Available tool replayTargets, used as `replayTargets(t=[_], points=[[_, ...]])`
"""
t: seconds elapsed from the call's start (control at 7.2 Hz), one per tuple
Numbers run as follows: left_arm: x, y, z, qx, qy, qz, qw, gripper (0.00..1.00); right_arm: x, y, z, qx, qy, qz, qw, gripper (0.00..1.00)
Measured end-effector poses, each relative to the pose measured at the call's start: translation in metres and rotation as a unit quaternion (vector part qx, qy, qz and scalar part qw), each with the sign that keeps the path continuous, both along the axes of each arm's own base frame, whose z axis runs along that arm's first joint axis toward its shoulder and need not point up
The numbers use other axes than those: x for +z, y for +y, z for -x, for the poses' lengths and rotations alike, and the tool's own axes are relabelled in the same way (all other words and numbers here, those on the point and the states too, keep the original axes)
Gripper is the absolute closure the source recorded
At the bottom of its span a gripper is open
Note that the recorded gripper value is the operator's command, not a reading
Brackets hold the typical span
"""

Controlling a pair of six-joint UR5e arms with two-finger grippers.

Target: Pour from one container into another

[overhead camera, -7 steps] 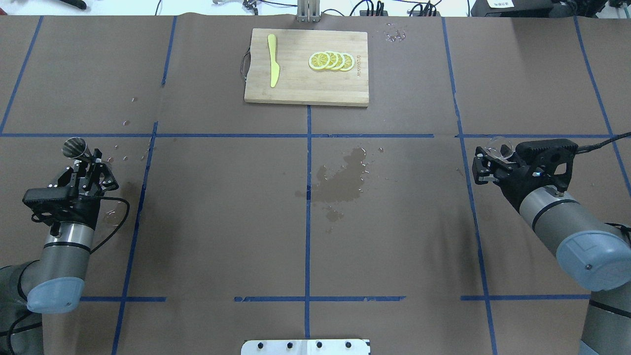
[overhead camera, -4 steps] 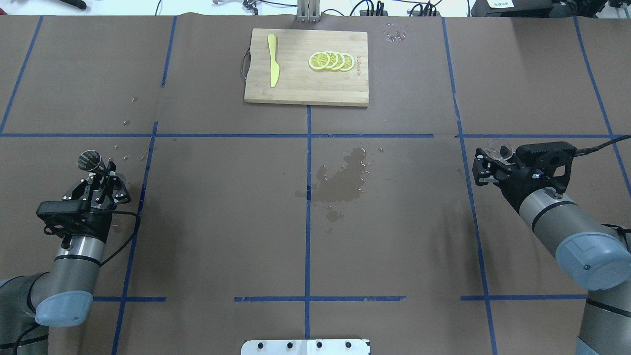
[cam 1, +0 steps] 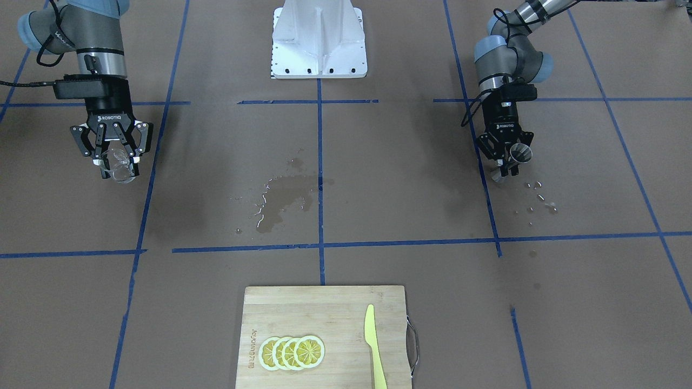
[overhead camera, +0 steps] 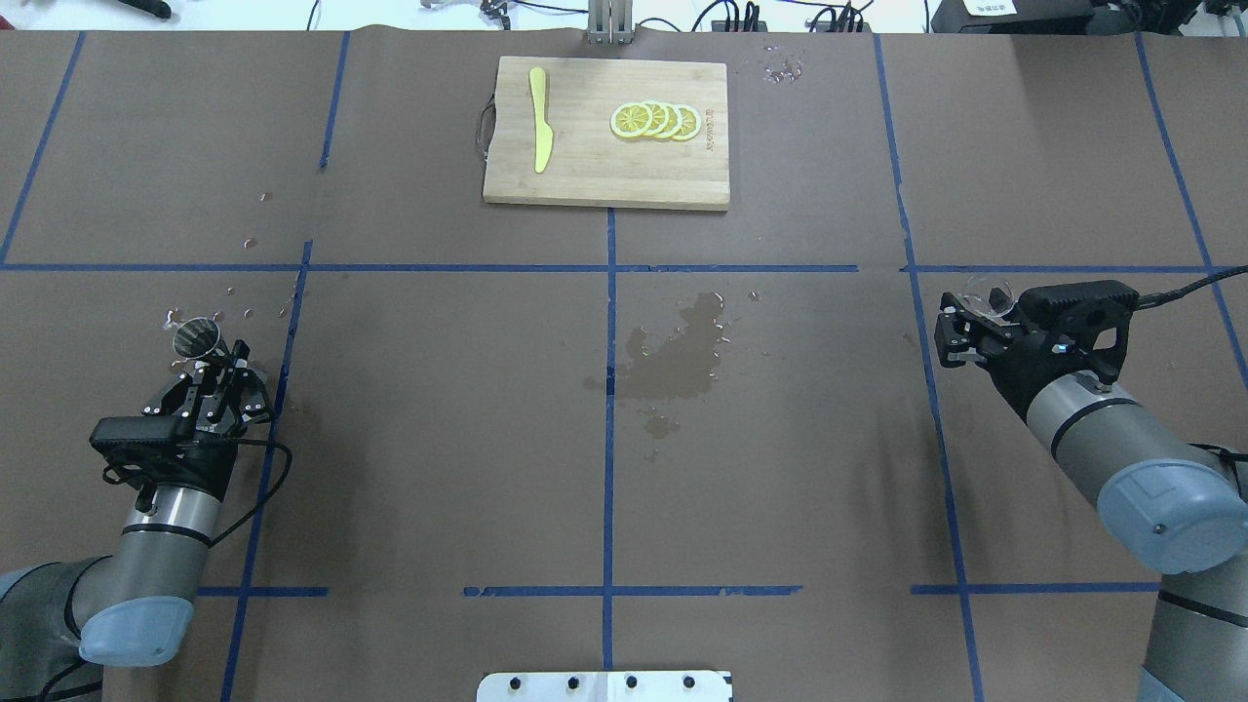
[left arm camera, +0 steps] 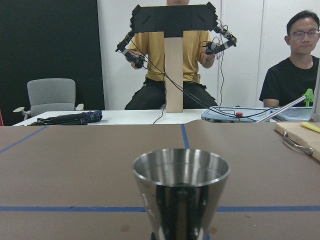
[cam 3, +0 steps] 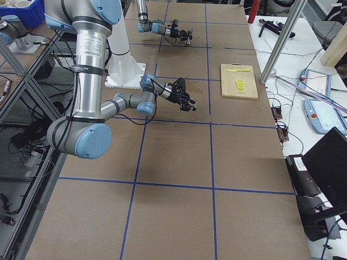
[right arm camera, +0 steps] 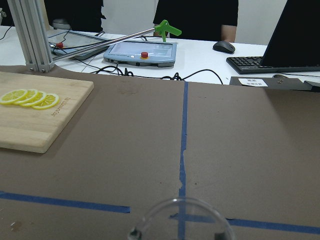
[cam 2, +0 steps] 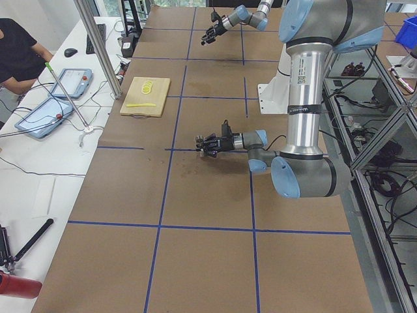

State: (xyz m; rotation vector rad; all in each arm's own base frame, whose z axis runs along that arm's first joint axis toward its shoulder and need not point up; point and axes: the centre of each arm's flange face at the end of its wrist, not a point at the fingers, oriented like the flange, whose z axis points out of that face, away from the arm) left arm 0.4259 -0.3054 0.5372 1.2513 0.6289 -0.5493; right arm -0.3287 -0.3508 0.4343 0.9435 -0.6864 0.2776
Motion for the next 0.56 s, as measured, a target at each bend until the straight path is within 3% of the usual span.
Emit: replayTargets(t=[0.42, 0.56], points=[[-0.0021, 0.0019, -0.0028, 0.003, 0.002, 0.000, 1.0000, 0.75, 0.0020, -0.0008, -0.0005, 0.005, 0.004, -0.002, 1.0000, 1.00], [-0.0022, 0.0023, -0.0031, 0.003, 0.002, 0.000, 1.0000, 0.74, 0.0034, -0.0012, -0.0003, 0.008, 0.006, -0.003, 0.9999, 1.00]])
